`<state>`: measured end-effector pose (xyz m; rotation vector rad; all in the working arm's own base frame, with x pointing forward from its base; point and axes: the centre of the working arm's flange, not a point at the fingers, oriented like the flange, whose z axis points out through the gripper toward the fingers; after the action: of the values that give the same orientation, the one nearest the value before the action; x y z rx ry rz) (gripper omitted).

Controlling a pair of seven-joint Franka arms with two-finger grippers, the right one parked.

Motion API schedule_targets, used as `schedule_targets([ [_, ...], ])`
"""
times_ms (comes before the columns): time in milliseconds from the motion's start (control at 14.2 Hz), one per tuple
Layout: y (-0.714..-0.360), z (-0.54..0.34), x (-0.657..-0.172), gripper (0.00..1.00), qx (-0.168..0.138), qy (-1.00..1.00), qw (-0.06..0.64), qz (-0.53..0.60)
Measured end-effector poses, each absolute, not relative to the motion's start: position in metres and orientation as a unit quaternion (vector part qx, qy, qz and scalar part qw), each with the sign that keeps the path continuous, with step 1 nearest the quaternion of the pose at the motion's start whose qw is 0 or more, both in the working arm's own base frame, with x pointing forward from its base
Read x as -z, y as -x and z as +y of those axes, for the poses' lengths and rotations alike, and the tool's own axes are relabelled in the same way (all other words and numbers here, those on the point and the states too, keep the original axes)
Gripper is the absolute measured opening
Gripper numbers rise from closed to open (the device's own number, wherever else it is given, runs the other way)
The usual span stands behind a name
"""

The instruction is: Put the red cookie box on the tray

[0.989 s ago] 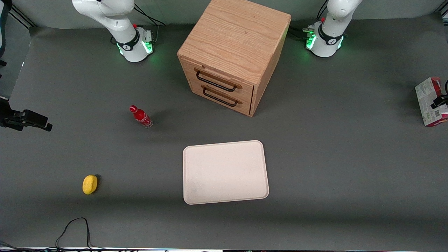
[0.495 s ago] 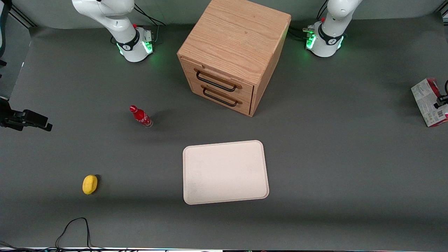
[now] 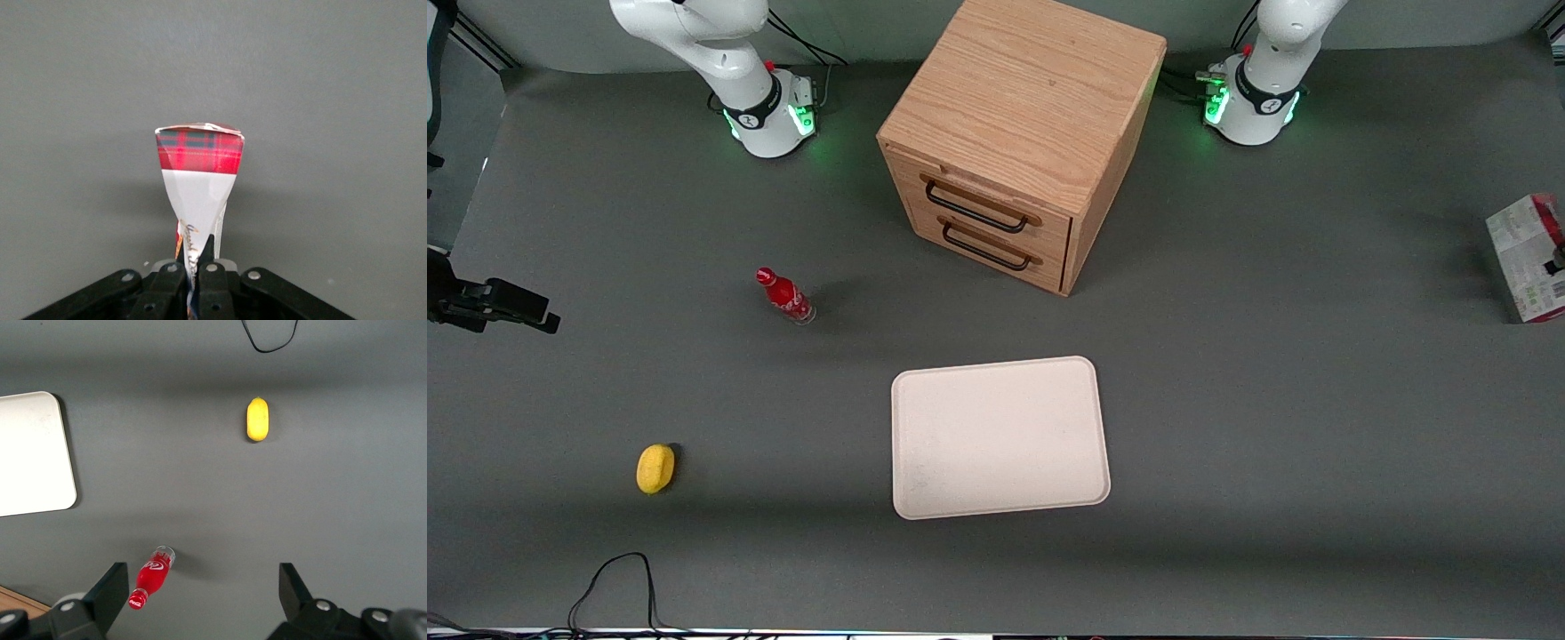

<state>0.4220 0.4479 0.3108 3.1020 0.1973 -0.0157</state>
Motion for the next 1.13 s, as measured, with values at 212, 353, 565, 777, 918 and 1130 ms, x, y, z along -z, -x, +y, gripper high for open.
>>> schedule_targets([
  [212,-0.445,0.452,-0.409,0.05,0.023,-0.999,0.014,0.043],
  [353,-0.455,0.445,-0.478,0.05,0.027,-0.999,-0.001,0.029],
  [565,-0.458,0.439,-0.548,0.05,0.016,-0.999,-0.029,0.023],
  [777,-0.476,0.422,-0.558,0.05,0.009,-0.999,-0.035,0.003],
  [918,-0.518,0.375,-0.557,0.05,0.011,-0.998,-0.041,-0.047],
  [1130,-0.58,0.262,-0.563,0.05,0.022,-0.996,-0.042,-0.078],
])
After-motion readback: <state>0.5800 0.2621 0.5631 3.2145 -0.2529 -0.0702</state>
